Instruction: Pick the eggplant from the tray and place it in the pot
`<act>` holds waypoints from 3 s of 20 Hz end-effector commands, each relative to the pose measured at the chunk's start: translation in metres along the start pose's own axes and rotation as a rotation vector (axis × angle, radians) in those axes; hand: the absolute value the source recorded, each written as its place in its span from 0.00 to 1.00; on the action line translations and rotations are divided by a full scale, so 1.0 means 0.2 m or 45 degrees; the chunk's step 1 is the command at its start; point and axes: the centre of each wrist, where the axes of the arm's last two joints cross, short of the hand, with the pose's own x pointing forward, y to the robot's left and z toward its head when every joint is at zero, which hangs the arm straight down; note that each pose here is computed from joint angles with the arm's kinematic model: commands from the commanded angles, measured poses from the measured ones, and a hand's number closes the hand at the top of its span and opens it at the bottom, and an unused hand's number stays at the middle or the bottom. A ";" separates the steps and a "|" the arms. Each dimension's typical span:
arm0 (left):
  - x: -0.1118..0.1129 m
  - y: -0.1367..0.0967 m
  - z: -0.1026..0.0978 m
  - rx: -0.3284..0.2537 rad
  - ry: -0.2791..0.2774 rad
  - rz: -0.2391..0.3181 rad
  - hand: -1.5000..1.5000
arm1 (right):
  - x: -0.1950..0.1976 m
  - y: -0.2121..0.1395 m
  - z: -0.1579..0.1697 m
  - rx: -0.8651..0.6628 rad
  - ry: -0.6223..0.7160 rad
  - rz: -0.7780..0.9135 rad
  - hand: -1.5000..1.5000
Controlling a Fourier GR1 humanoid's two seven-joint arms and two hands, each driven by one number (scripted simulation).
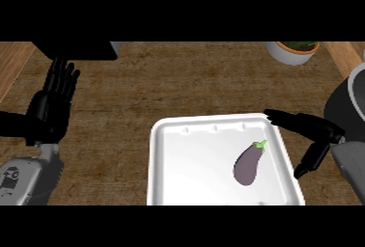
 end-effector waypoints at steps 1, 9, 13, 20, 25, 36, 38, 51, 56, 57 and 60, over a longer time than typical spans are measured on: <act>0.02 -0.06 0.02 0.017 0.008 -0.028 0.50 | -0.07 0.16 -0.06 0.036 -0.013 -0.011 0.00; -0.03 0.14 0.07 -0.022 -0.009 -0.008 0.50 | 0.03 0.18 -0.11 -0.043 -0.087 0.016 0.00; -0.06 0.00 0.02 0.017 -0.004 -0.024 0.50 | 0.09 0.23 -0.09 -0.019 0.021 0.087 0.00; 0.01 0.02 -0.03 0.000 0.009 -0.014 0.50 | -0.02 0.34 -0.23 -0.020 0.064 0.056 0.00; 0.06 0.00 -0.06 -0.016 0.012 0.002 0.50 | 0.01 0.35 -0.31 -0.011 0.033 0.080 0.00; 0.06 0.03 0.01 -0.015 0.000 0.001 0.50 | 0.07 0.56 -0.44 0.033 -0.201 0.122 1.00; 0.02 0.00 -0.01 -0.007 -0.002 -0.012 0.50 | 0.05 0.58 -0.51 -0.007 -0.224 0.176 1.00; 0.00 0.05 0.01 0.014 0.002 -0.002 0.50 | 0.19 0.69 -0.36 -0.230 -0.241 0.641 1.00; -0.03 0.09 0.03 0.066 0.044 -0.034 0.50 | 0.39 0.99 -0.39 -0.314 -0.398 1.215 1.00; -0.03 0.06 0.04 0.054 0.039 -0.019 0.50 | 0.41 1.06 -0.37 -0.377 -0.406 1.249 1.00; -0.02 0.10 0.06 0.079 0.043 -0.030 0.50 | 0.44 1.21 -0.21 -0.562 -0.399 1.207 1.00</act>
